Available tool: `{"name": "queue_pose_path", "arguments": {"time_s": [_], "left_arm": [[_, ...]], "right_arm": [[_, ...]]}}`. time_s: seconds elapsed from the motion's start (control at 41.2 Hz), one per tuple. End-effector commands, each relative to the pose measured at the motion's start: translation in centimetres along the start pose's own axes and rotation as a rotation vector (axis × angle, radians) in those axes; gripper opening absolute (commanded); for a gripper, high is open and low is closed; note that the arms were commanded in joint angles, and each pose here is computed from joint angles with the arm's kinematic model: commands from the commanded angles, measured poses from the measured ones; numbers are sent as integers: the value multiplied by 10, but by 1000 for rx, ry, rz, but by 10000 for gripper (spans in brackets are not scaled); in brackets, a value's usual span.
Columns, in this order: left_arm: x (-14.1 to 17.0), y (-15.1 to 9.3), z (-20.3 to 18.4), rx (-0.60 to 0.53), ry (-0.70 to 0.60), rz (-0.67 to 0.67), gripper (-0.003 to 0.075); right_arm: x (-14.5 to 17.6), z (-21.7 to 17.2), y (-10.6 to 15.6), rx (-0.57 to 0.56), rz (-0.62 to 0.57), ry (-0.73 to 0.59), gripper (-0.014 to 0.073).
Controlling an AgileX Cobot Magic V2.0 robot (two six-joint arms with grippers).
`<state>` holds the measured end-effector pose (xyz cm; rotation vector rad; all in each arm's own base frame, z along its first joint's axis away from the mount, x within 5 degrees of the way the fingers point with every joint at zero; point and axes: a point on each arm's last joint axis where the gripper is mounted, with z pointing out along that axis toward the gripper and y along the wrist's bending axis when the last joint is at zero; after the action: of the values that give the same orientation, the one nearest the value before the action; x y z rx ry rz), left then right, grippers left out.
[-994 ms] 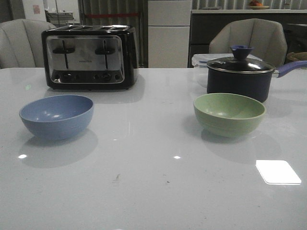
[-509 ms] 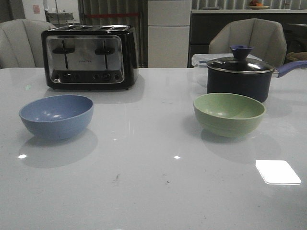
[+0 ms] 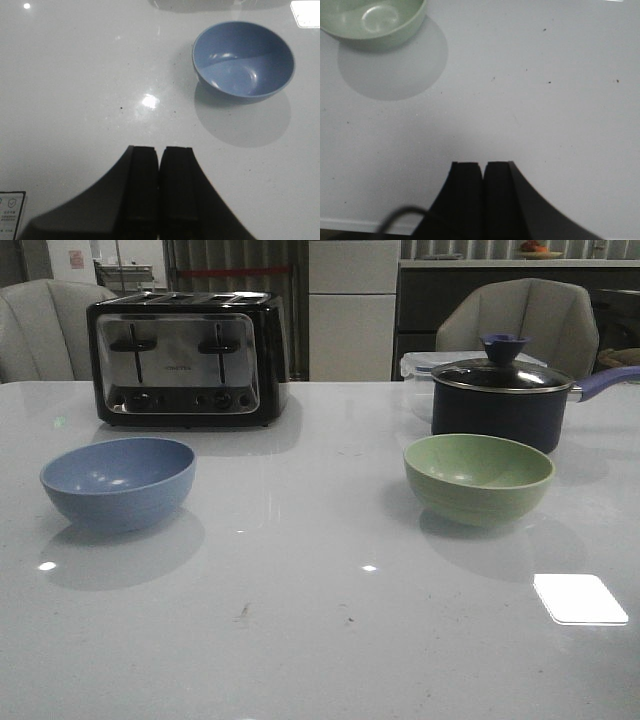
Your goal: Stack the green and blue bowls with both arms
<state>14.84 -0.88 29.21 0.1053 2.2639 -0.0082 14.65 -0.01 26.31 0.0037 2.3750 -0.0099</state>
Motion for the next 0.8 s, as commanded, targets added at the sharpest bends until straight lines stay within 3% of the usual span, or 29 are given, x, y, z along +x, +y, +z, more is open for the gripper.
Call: {"name": "queue_pose_path", "arguments": {"time_s": [0.0,0.121,0.243,0.291,0.34,0.558,0.776], "left_arm": [[-16,-1,-3,9,-86,0,100],[-17,-1,-1,9,-89,0,224],[-18,-1,-1,9,-98,0,452],[-18,-1,-1,9,-102,0,514],[-18,-1,-1,9,-102,0,529],[-19,-1,-2,8,-114,0,529],[-19,-1,-2,8,-114,0,529]], "right_arm": [[-15,-4,0,-3,12,-69,144],[-17,-2,0,-7,19,-69,415],[-25,-1,1,-16,32,-59,566],[-32,0,1,-20,37,-54,568],[-40,1,2,-22,40,-51,561],[-77,23,6,-65,46,30,562],[-117,63,20,-209,39,63,562]]}}
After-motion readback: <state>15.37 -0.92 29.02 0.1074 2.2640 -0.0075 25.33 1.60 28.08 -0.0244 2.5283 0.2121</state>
